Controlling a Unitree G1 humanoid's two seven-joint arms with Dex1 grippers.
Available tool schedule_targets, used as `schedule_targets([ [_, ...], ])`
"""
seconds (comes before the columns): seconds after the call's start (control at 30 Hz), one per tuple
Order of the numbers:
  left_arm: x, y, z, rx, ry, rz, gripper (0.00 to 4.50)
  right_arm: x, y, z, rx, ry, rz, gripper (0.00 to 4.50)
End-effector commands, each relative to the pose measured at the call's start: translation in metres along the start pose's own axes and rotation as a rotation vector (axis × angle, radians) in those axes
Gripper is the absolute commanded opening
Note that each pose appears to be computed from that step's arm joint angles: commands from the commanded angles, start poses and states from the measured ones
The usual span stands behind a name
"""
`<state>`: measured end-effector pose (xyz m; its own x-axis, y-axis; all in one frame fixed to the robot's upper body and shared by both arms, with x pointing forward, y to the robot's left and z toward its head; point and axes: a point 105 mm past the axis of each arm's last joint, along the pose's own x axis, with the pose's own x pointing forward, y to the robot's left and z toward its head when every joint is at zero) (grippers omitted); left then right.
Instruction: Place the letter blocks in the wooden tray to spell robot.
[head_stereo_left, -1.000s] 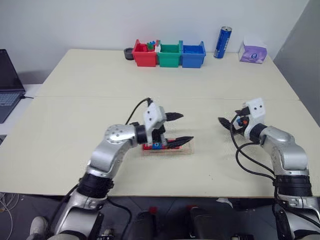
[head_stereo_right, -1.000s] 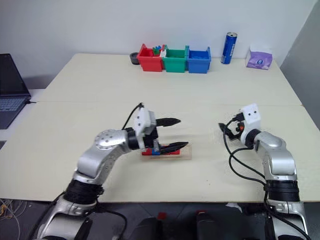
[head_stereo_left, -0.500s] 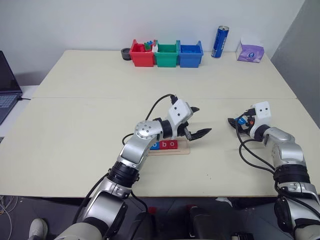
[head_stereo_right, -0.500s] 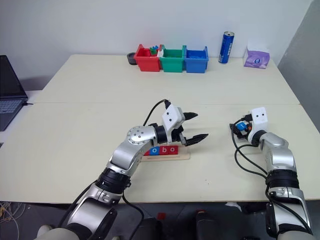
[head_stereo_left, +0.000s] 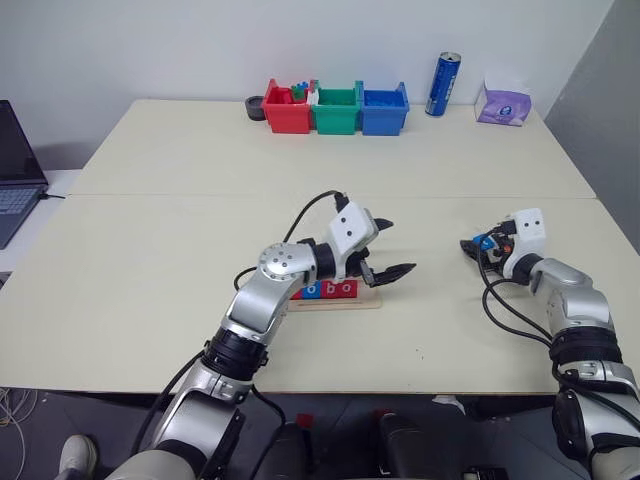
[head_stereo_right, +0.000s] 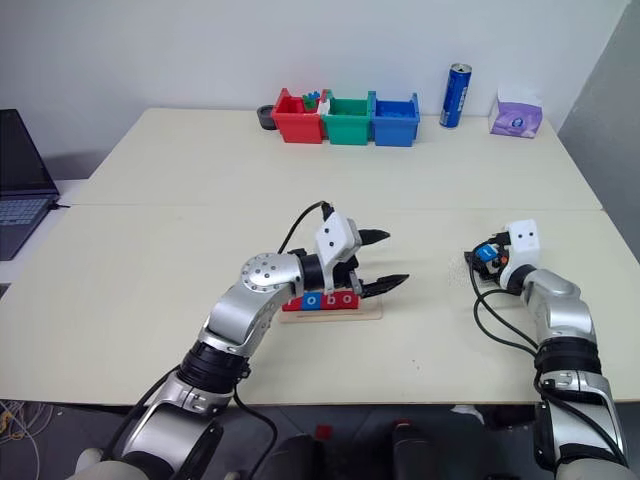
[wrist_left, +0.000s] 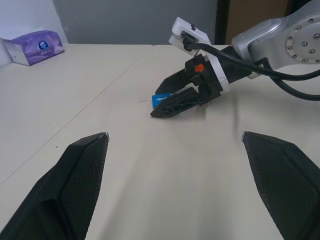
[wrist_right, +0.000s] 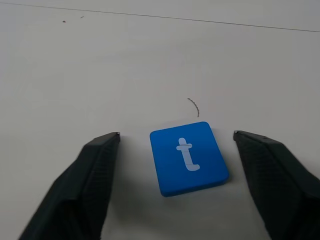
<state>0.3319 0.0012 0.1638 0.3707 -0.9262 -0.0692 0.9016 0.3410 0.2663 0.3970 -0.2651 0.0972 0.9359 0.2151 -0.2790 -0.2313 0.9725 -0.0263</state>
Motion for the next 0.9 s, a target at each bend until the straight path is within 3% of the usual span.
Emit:
schedule_targets([
  [0.03,-0.001,-0.002,0.017,0.035,-0.056,-0.011,4.50,-0.006,-0.004,0.011,0.007,-0.040,-0.013,2.43],
  [0.13,-0.002,-0.001,0.018,0.034,-0.059,-0.012,4.50,-0.011,-0.002,0.007,0.005,-0.037,-0.012,1.44],
  [0.27,-0.007,-0.001,0.017,0.038,-0.055,-0.016,4.50,-0.016,0.007,0.004,-0.005,-0.031,-0.017,1.45],
  [0.4,-0.025,-0.011,0.017,0.054,-0.038,-0.067,4.50,-0.024,0.036,0.005,-0.014,-0.024,-0.062,1.45],
  [0.63,-0.070,-0.034,0.011,0.034,0.008,-0.170,4.50,-0.059,0.120,-0.004,0.052,0.075,-0.038,1.45],
  [0.9,-0.074,-0.028,0.008,0.028,0.027,-0.133,4.50,-0.082,0.158,-0.023,0.075,0.198,-0.068,1.45],
])
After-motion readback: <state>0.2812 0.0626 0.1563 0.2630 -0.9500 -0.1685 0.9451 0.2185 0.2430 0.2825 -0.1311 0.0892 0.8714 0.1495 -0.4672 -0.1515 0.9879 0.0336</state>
